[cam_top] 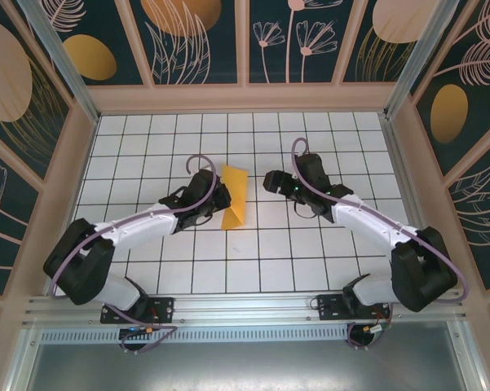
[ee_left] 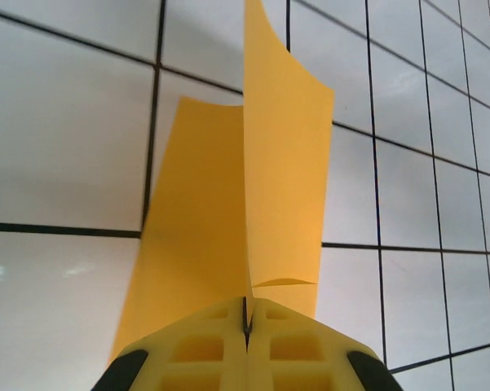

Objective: Fold a paper plane with a square sheet of paper (pick it up from the middle)
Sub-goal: Turn over the paper at the center of the table.

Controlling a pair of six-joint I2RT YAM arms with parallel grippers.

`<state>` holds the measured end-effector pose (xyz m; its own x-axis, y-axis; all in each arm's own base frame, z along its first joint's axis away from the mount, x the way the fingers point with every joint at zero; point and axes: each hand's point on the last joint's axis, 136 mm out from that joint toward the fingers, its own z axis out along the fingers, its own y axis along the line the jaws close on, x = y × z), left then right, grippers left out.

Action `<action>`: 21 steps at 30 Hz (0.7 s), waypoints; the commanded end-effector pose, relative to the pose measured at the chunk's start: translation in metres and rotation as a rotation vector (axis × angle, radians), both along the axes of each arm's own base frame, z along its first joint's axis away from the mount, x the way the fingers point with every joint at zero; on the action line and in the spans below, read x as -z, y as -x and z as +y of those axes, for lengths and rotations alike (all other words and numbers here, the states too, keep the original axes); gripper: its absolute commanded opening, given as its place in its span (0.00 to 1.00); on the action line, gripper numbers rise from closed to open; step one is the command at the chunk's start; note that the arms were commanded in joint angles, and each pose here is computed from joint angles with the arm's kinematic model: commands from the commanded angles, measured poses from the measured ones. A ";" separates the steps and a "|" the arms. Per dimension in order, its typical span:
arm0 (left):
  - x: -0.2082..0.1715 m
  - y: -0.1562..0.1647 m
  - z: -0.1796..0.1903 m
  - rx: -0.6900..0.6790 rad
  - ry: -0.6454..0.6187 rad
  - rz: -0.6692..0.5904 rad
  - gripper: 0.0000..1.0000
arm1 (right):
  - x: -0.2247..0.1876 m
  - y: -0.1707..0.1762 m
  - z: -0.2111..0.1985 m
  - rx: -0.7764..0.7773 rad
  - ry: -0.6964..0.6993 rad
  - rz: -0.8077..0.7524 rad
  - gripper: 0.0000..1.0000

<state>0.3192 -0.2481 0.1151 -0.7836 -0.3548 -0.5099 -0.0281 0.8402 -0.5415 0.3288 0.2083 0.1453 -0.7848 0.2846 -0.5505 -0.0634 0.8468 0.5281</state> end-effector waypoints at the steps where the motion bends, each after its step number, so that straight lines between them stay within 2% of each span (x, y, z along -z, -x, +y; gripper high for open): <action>1: -0.021 0.007 0.042 -0.035 -0.234 -0.042 0.00 | 0.004 0.001 -0.040 0.125 0.085 -0.017 0.98; 7: -0.067 0.011 0.097 -0.167 -0.462 -0.110 0.01 | -0.014 0.004 -0.072 0.260 0.059 -0.072 0.99; 10: -0.075 0.011 0.115 -0.216 -0.565 -0.119 0.01 | -0.023 0.006 -0.079 0.275 0.039 -0.109 0.99; 14: -0.062 0.010 0.124 -0.260 -0.683 -0.097 0.02 | -0.033 0.010 -0.083 0.283 0.019 -0.169 0.97; 21: -0.009 0.000 0.098 -0.242 -0.859 -0.042 0.03 | -0.035 0.012 -0.085 0.253 0.046 -0.199 0.97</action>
<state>0.3173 -0.1506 0.1264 -0.7227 -0.0372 -0.6901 -0.2206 0.9588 0.1792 0.3139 0.1276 0.1729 -0.6042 0.4370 -0.6663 0.0762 0.8640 0.4977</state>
